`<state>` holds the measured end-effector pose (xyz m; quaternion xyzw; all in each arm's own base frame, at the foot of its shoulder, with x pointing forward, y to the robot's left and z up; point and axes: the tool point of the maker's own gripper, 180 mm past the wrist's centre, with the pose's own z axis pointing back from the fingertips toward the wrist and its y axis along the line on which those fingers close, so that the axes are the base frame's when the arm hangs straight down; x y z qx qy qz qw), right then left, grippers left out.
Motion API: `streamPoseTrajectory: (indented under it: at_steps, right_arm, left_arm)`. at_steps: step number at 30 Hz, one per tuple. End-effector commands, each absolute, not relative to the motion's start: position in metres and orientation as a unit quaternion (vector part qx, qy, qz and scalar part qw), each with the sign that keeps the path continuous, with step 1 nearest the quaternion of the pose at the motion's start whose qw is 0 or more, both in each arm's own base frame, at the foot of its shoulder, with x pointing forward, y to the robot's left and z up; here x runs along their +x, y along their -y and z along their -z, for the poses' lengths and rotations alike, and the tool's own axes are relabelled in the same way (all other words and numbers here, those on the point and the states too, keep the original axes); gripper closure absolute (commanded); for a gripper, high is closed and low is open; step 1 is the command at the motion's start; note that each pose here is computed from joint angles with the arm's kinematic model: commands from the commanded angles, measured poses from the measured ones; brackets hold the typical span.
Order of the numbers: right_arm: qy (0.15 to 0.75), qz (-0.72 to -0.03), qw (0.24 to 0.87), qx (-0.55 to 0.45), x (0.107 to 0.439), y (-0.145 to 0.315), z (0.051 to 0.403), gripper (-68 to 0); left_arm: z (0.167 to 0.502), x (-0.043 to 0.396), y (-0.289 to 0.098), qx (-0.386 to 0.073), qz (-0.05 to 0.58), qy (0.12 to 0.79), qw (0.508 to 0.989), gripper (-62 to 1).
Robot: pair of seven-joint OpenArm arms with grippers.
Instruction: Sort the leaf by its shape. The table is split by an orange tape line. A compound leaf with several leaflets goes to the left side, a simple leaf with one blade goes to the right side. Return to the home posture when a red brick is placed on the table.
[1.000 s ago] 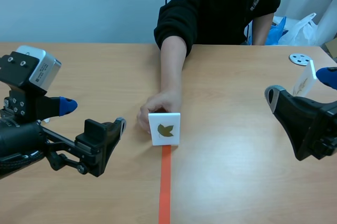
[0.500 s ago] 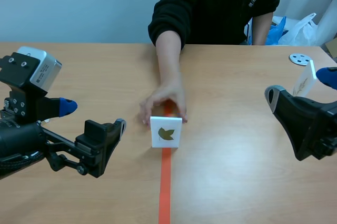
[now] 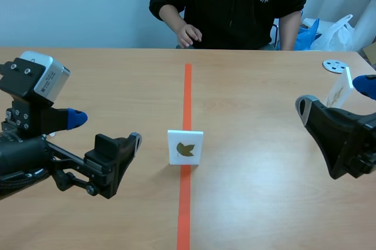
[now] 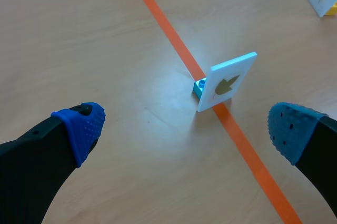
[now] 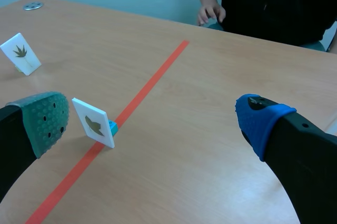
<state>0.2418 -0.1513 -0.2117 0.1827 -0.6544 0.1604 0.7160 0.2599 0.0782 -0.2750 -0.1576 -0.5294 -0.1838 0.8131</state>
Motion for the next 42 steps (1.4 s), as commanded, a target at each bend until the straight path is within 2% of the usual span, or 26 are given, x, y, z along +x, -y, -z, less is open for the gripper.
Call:
streamPoseTrajectory:
  at_steps: [1,7,14,27,35,42]
  right_arm:
    - [0.669,-0.161,0.702,0.182,0.245,0.152,0.201,-67.9]
    - [0.669,-0.161,0.702,0.182,0.245,0.152,0.201,-67.9]
    - [0.669,-0.161,0.702,0.182,0.245,0.152,0.201,-67.9]
    - [0.67,-0.158,0.703,0.179,0.246,0.153,0.201,-67.9]
    - [0.671,-0.156,0.703,0.178,0.246,0.154,0.201,-67.9]
    - [0.672,-0.156,0.702,0.178,0.246,0.154,0.2,-67.9]
  left_arm:
    - [0.254,0.269,-0.074,-0.163,0.189,0.559,0.791,-62.3]
    - [0.251,0.274,-0.058,-0.182,0.215,0.563,0.777,-62.3]
    - [0.282,0.281,-0.035,-0.22,0.257,0.535,0.774,-62.3]
    - [0.324,0.309,-0.019,-0.233,0.276,0.518,0.775,-62.3]
    - [0.323,0.308,-0.012,-0.243,0.276,0.519,0.772,-62.3]
    - [0.324,0.311,0.003,-0.242,0.31,0.526,0.754,-62.3]
